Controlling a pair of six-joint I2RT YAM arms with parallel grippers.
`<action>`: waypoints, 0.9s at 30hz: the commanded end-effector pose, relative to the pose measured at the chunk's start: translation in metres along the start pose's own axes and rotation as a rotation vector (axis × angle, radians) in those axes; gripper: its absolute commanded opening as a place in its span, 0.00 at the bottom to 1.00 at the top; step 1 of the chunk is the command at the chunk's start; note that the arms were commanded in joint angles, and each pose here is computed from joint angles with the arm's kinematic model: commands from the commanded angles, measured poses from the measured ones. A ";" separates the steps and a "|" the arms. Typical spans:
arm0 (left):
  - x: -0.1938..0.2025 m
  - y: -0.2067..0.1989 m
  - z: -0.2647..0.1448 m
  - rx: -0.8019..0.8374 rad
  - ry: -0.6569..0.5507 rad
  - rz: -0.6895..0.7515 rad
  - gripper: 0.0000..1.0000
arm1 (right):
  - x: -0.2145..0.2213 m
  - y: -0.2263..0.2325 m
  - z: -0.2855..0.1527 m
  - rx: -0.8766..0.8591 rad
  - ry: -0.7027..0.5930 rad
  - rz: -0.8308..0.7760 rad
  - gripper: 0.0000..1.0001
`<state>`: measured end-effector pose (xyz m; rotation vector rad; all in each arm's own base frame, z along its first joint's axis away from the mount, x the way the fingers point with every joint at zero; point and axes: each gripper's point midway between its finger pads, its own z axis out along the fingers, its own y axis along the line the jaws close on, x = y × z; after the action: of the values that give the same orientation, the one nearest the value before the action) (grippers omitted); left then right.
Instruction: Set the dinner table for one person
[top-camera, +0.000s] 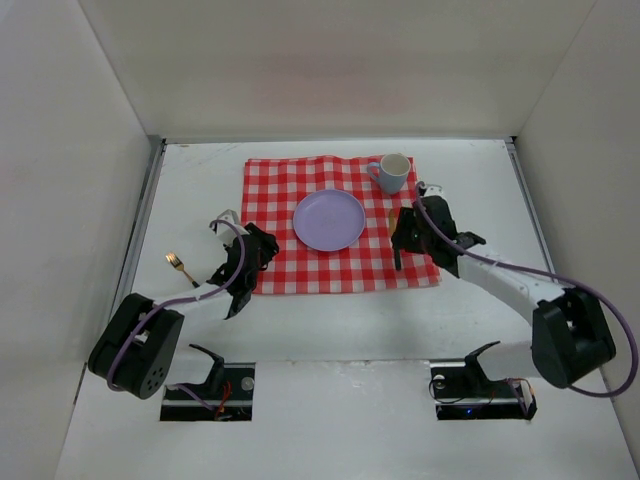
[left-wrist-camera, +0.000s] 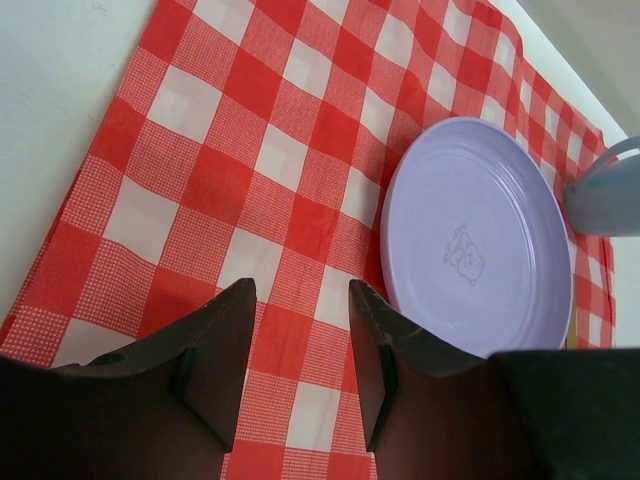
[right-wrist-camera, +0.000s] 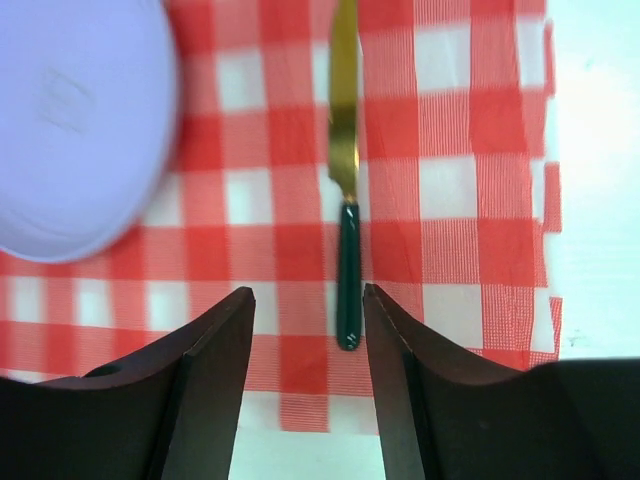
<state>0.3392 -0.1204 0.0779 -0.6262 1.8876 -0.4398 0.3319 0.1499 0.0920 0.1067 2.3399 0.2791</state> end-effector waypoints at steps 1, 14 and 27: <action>-0.024 -0.010 -0.003 0.014 -0.091 0.001 0.40 | -0.047 0.021 -0.022 -0.066 -0.187 0.074 0.53; -0.059 0.057 -0.069 -0.312 -0.023 0.062 0.03 | -0.053 0.089 -0.047 -0.349 -0.356 0.162 0.10; -0.055 0.156 -0.093 -0.676 0.050 -0.057 0.35 | -0.036 0.092 -0.034 -0.358 -0.304 0.169 0.13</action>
<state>0.2443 0.0345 0.0836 -1.0691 2.0058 0.1585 0.3279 0.2186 0.1487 0.1616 2.0051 0.6545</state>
